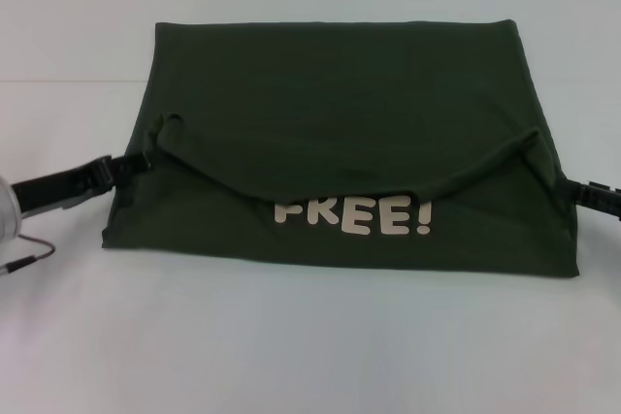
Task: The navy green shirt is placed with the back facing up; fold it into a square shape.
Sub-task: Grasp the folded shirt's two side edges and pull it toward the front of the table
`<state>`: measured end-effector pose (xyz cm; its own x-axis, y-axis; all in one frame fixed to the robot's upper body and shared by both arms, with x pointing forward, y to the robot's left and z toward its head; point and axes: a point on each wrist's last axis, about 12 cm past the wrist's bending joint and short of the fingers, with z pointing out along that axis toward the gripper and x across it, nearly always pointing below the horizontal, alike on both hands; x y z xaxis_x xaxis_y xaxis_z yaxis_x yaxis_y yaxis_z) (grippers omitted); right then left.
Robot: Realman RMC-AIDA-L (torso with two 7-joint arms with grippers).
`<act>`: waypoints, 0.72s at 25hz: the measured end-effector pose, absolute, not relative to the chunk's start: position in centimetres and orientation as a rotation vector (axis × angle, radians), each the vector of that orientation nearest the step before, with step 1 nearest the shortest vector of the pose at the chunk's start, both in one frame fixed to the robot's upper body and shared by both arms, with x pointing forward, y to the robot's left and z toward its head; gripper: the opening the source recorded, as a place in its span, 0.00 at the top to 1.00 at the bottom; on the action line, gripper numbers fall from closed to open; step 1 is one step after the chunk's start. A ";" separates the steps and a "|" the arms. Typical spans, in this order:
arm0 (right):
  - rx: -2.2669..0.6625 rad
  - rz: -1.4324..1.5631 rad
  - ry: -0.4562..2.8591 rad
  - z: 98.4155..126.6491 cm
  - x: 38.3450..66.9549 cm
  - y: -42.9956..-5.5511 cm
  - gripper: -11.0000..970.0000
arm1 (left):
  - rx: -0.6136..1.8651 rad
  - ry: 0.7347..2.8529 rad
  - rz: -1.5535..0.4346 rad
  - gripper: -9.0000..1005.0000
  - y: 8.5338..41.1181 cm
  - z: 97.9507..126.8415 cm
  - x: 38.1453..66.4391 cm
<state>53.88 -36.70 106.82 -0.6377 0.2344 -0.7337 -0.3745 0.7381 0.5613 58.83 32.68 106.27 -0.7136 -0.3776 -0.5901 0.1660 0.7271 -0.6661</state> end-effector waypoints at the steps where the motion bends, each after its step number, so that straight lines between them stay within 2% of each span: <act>1: -0.106 0.899 2.078 106.8 53.9 -36.7 0.14 | -0.151 2.199 -0.912 0.22 33.0 106.0 58.6; 2: -0.102 0.901 2.079 106.8 53.6 -36.9 0.10 | -0.148 2.209 -0.898 0.22 33.2 105.9 58.4; 9: -0.100 0.898 2.088 106.5 53.0 -37.3 0.10 | -0.148 2.230 -0.766 0.16 33.5 104.7 58.1; 18: -0.101 0.883 2.091 106.4 52.9 -37.4 0.11 | -0.118 2.286 -0.803 0.15 32.7 104.4 57.8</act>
<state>52.92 -37.45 106.40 -0.6416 0.2295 -0.7319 -0.3647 0.7482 0.5543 57.81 32.73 104.41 -0.7504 -0.2974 -0.5903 0.1371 0.8036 -0.5792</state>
